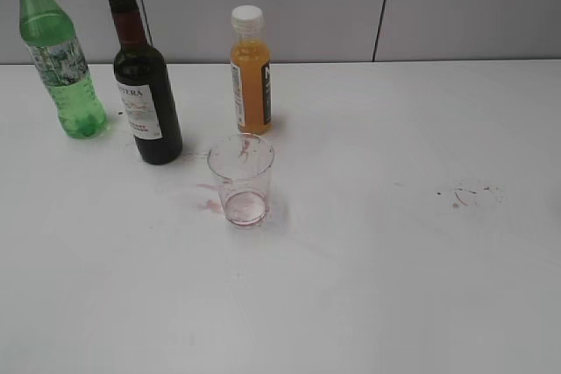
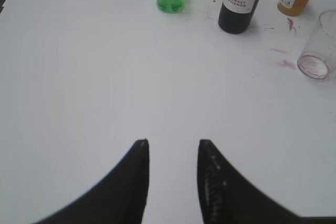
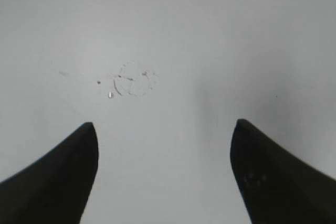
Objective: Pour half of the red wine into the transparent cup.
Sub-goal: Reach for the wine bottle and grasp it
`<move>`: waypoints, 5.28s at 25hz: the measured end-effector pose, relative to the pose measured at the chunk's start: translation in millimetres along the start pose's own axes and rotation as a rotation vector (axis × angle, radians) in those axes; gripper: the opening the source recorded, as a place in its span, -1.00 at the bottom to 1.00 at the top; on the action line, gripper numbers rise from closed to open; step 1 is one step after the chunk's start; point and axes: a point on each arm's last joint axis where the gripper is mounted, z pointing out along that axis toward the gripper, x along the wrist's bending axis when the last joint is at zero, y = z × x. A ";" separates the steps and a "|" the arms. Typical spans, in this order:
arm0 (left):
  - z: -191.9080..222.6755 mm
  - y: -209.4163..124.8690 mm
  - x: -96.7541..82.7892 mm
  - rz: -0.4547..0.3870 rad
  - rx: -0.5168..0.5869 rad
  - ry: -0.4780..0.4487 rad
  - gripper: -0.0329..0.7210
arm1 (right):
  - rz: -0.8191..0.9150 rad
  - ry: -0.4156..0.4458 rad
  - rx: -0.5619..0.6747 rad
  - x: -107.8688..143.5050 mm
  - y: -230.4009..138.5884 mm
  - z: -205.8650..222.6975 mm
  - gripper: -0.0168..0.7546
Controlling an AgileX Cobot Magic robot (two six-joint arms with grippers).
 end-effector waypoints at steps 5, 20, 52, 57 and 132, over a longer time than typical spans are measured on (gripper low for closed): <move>0.0 0.0 0.0 0.000 0.000 0.000 -0.28 | 0.063 -0.027 0.011 -21.9 -50.3 -19.2 0.58; 0.0 0.0 0.0 0.000 0.000 0.000 -0.28 | 0.037 0.028 -0.212 -18.0 -202.1 -60.1 0.58; 0.0 0.0 0.0 0.000 0.000 0.000 -0.28 | -0.006 0.087 -0.705 -16.9 -323.9 -55.4 0.56; 0.0 0.0 0.0 0.000 0.000 0.000 -0.28 | -0.013 0.092 -0.717 -17.0 -326.1 -55.9 0.56; -4.5 38.5 -3.0 0.082 -0.334 -0.018 0.78 | -0.096 0.195 -0.706 -15.8 -327.3 -56.4 0.62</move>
